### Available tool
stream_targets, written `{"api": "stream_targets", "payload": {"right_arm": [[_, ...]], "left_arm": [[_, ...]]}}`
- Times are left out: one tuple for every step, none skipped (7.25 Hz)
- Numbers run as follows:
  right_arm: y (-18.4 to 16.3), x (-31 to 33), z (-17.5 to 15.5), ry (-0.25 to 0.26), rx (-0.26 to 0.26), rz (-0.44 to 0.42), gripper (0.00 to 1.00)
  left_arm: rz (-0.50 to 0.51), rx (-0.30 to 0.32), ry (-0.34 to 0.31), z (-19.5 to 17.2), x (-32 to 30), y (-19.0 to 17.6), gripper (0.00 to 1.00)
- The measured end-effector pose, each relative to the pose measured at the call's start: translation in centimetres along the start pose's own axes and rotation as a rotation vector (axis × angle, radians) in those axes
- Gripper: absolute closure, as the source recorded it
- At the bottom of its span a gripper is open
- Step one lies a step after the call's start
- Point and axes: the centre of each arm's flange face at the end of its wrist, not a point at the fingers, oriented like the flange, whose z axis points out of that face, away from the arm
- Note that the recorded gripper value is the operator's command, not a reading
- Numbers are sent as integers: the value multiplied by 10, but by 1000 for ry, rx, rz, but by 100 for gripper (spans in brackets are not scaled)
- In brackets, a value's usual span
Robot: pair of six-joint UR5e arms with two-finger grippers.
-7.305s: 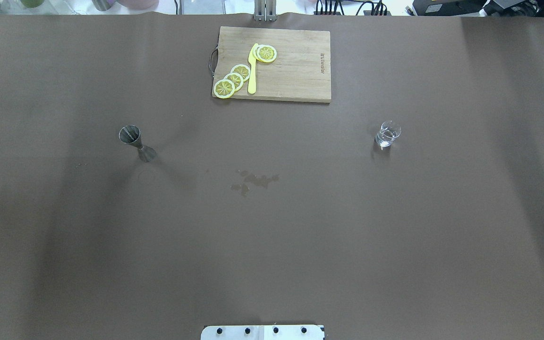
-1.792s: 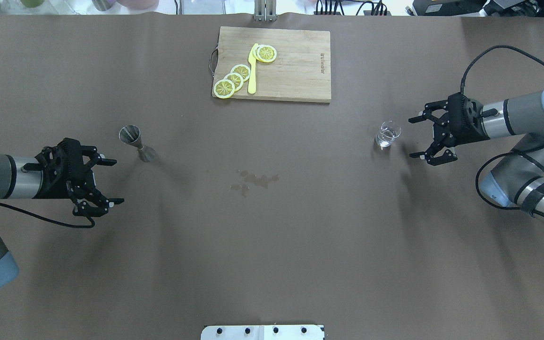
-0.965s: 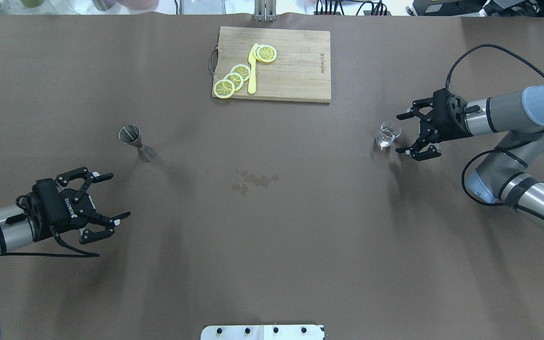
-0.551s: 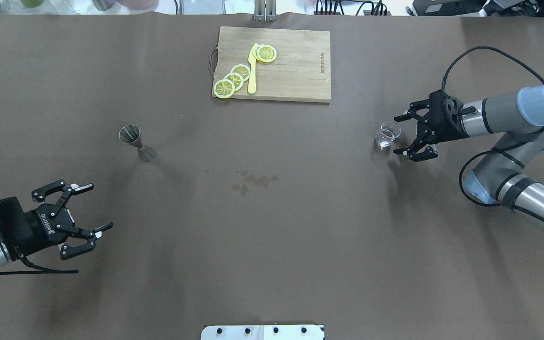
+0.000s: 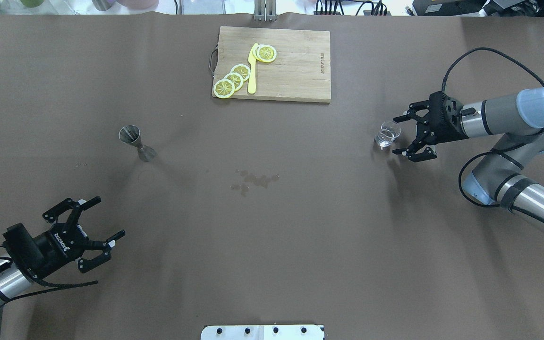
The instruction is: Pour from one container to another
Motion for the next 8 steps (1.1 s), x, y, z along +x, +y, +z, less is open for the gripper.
{"api": "stream_targets", "payload": {"right_arm": [[-3, 0, 2, -2, 4, 9, 7], [-5, -1, 4, -6, 9, 16, 7], [-5, -4, 7, -10, 13, 22, 7], [-3, -5, 9, -15, 14, 25, 8], [-3, -6, 12, -17, 15, 26, 10], [-4, -5, 14, -17, 15, 27, 10], [-4, -4, 15, -17, 14, 28, 11], [-3, -4, 15, -15, 12, 29, 12]], "left_arm": [[-18, -22, -104, -12, -5, 7, 2], [-55, -43, -174, -19, -9, 11, 2], [-84, -61, -212, -20, -9, 11, 2], [-102, -74, -232, -18, -8, 13, 3], [-137, -73, -252, -17, -8, 13, 3], [-174, -63, -272, -13, -5, 11, 3], [-206, -59, -301, -4, 1, 10, 3], [-247, -63, -357, 5, 6, 13, 3]]}}
